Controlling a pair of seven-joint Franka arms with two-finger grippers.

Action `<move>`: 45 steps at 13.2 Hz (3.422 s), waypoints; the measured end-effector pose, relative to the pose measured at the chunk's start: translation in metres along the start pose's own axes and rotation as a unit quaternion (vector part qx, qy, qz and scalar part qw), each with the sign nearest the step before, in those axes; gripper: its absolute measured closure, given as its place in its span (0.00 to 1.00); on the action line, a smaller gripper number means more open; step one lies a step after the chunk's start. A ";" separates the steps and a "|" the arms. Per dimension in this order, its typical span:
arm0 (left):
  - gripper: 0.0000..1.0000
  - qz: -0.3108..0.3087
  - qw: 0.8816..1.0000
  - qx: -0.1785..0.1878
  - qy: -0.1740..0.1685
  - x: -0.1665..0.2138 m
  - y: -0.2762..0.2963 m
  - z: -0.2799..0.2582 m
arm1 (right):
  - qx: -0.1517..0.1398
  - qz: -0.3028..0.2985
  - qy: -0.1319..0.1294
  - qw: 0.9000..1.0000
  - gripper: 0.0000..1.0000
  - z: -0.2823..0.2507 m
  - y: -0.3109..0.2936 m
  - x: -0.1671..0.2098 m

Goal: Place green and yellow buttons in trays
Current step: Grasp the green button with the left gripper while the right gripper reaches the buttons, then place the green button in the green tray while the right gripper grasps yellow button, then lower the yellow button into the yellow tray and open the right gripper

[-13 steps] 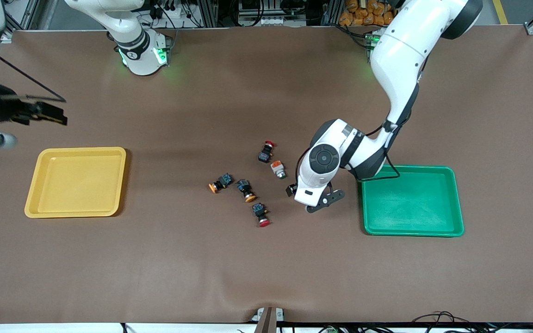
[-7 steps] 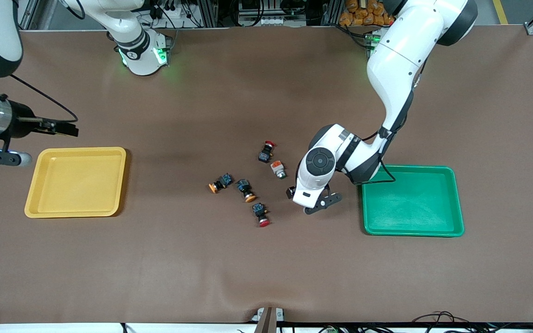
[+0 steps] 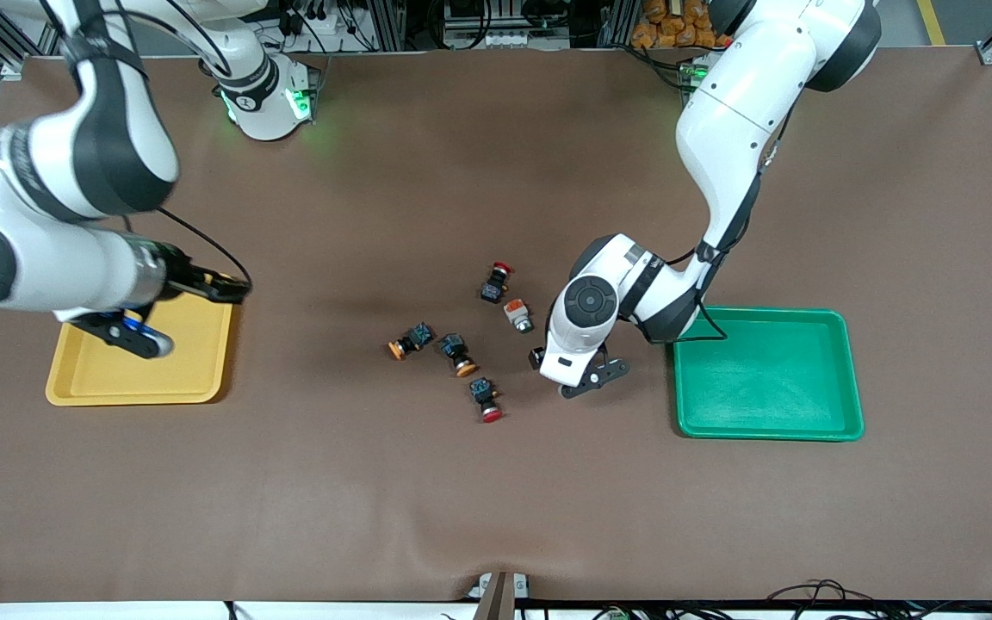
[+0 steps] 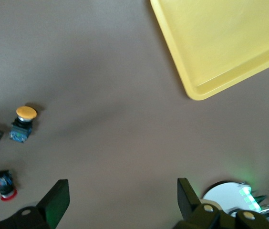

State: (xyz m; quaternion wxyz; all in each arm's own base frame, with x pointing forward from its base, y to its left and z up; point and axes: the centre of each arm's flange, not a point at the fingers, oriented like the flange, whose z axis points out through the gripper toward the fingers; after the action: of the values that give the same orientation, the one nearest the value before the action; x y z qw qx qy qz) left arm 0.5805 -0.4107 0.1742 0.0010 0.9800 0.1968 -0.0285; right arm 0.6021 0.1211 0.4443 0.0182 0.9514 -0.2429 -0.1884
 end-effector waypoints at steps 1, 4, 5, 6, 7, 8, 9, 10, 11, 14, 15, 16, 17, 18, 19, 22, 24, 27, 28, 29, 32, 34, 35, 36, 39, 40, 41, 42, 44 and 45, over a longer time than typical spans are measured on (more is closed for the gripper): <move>0.16 0.000 1.000 -0.001 0.001 0.000 0.001 0.000 | 0.001 0.025 0.001 1.000 0.00 0.008 -0.011 0.001; 0.35 0.001 1.000 -0.003 0.003 0.002 0.001 -0.003 | 0.010 0.100 0.017 0.995 0.00 0.030 -0.052 -0.006; 0.35 0.002 1.000 -0.003 0.004 0.003 0.000 -0.003 | 0.012 0.121 0.023 0.992 0.00 0.038 -0.068 -0.011; 0.35 0.001 1.000 -0.004 0.005 0.006 0.000 -0.005 | 0.015 0.139 0.025 0.990 0.00 0.046 -0.081 -0.015; 0.35 -0.001 1.000 -0.007 0.007 0.009 -0.001 -0.008 | 0.022 0.153 0.025 0.988 0.00 0.054 -0.093 -0.017; 0.35 -0.004 1.000 -0.010 0.010 0.013 -0.001 -0.012 | 0.033 0.169 0.024 0.985 0.00 0.061 -0.103 -0.017; 0.35 -0.007 1.000 -0.014 0.014 0.018 -0.002 -0.018 | 0.042 0.185 0.027 0.981 0.00 0.069 -0.112 -0.015; 0.35 -0.015 1.000 -0.019 0.019 0.029 -0.007 -0.027 | 0.050 0.200 0.032 0.978 0.00 0.080 -0.124 -0.014; 0.35 -0.024 0.999 -0.025 0.024 0.040 -0.012 -0.038 | 0.057 0.211 0.038 0.975 0.00 0.094 -0.137 -0.014; 0.35 -0.044 0.998 -0.021 0.030 0.070 -0.036 -0.071 | 0.064 0.233 0.049 0.969 0.00 0.141 -0.170 -0.016; 0.35 -0.041 0.999 -0.018 0.030 0.080 -0.046 -0.082 | 0.071 0.239 0.054 0.967 0.00 0.152 -0.180 -0.017; 0.35 -0.040 0.998 -0.017 0.034 0.092 -0.057 -0.095 | 0.076 0.242 0.059 0.966 0.00 0.164 -0.189 -0.019; 0.35 -0.039 0.998 -0.018 0.037 0.107 -0.071 -0.106 | 0.080 0.244 0.062 0.965 0.00 0.176 -0.197 -0.021; 0.35 -0.038 0.998 -0.017 0.038 0.124 -0.089 -0.112 | 0.082 0.245 0.065 0.964 0.00 0.187 -0.204 -0.022; 0.35 -0.040 0.998 -0.013 0.036 0.143 -0.111 -0.112 | 0.083 0.245 0.067 0.964 0.00 0.198 -0.209 -0.023; 0.35 -0.057 0.998 0.004 0.016 0.195 -0.193 -0.090 | 0.097 0.245 0.078 0.962 0.00 0.227 -0.211 -0.020; 0.35 -0.075 0.997 0.012 0.003 0.210 -0.231 -0.076 | 0.097 0.245 0.081 0.961 0.00 0.244 -0.209 -0.021; 0.35 -0.088 0.996 0.021 -0.010 0.227 -0.276 -0.064 | 0.088 0.235 0.082 0.964 0.22 0.257 -0.213 -0.033; 0.35 -0.085 0.996 0.023 -0.016 0.236 -0.301 -0.059 | 0.087 0.233 0.083 0.965 0.34 0.258 -0.215 -0.035; 0.35 -0.082 0.996 0.024 -0.023 0.245 -0.329 -0.053 | 0.086 0.232 0.083 0.965 0.47 0.259 -0.215 -0.036; 0.35 -0.074 0.996 0.023 -0.035 0.257 -0.375 -0.045 | 0.080 0.221 0.084 0.968 0.59 0.259 -0.213 -0.035; 0.28 -0.068 0.997 0.022 -0.037 0.254 -0.369 -0.045 | 0.038 0.191 0.068 0.979 0.59 0.253 -0.197 -0.027; 0.18 -0.064 0.997 0.020 -0.036 0.252 -0.364 -0.047 | 0.015 0.172 0.053 0.984 0.59 0.236 -0.181 -0.016; 0.07 -0.059 0.998 0.018 -0.033 0.250 -0.358 -0.052 | 0.003 0.152 0.038 0.988 0.59 0.213 -0.162 -0.006; 0.00 -0.034 0.999 -0.002 -0.022 0.238 -0.322 -0.078 | -0.018 0.095 0.006 0.995 0.59 0.153 -0.099 0.020; 0.00 -0.029 0.999 -0.009 -0.019 0.232 -0.308 -0.085 | -0.026 0.071 -0.004 0.997 0.59 0.143 -0.075 0.032; 0.00 -0.030 0.999 -0.015 -0.019 0.225 -0.293 -0.090 | -0.032 0.046 -0.018 0.998 0.59 0.137 -0.048 0.048; 0.00 -0.035 0.999 -0.022 -0.019 0.217 -0.276 -0.095 | -0.032 0.022 -0.033 0.999 0.59 0.135 -0.019 0.067; 0.00 -0.041 0.998 -0.034 -0.021 0.195 -0.236 -0.104 | -0.028 -0.036 -0.050 0.998 0.59 0.138 0.048 0.108; 0.00 -0.042 0.998 -0.038 -0.020 0.181 -0.211 -0.107 | -0.024 -0.063 -0.052 0.996 0.59 0.141 0.084 0.129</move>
State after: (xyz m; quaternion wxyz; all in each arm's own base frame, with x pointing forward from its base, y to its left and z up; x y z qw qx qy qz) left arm 0.6713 -0.1446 0.2733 0.0405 0.9693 0.2391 -0.0408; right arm 0.6166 -0.0049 0.2793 0.0165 0.9529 -0.1788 -0.2444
